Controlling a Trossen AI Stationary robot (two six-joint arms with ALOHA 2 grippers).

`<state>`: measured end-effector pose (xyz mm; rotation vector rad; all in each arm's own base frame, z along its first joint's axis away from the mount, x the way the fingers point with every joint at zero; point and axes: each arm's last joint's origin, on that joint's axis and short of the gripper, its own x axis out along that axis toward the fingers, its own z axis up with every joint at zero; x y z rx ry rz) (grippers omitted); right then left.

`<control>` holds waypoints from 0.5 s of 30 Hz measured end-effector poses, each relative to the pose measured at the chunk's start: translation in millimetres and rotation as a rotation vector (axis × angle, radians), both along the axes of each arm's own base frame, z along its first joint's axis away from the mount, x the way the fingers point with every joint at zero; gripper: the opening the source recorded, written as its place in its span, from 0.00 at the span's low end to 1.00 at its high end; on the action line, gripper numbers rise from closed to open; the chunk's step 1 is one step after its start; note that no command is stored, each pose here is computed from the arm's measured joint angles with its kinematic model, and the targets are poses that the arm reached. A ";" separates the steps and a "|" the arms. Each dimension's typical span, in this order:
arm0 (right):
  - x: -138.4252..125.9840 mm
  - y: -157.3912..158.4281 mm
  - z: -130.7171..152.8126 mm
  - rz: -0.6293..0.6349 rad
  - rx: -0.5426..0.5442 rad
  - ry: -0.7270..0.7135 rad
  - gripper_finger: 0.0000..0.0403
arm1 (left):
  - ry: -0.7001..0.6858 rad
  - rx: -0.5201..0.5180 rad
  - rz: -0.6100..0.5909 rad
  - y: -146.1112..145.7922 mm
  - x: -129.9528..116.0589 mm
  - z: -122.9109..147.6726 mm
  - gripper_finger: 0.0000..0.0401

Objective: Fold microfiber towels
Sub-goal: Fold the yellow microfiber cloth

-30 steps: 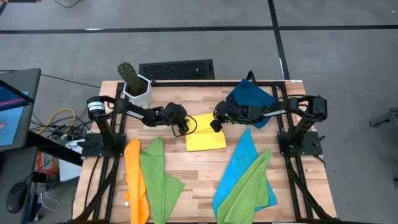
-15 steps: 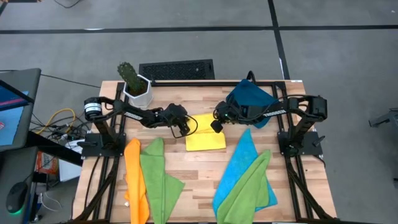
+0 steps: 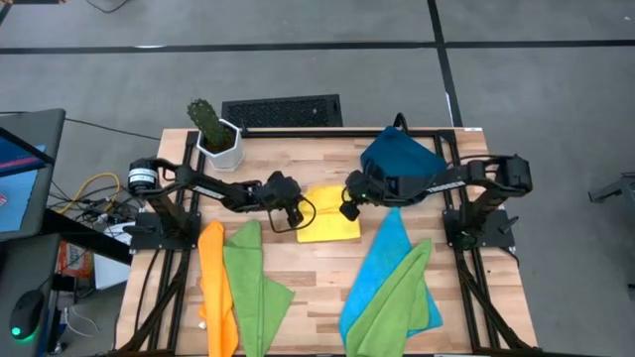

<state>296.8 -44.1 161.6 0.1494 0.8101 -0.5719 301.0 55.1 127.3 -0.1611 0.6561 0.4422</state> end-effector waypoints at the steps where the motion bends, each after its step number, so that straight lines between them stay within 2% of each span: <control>1: -0.7 2.4 3.5 0.007 -0.002 -0.006 0.04 | 0.000 0.001 -0.004 -1.6 0.1 1.2 0.02; 8: -7.1 26.0 15.0 0.069 -0.003 -0.001 0.05 | -0.012 -0.006 -0.029 -16.0 -0.4 8.1 0.02; 15: -9.3 48.7 10.0 0.089 -0.012 0.035 0.04 | -0.031 -0.004 -0.079 -36.9 -0.4 15.5 0.02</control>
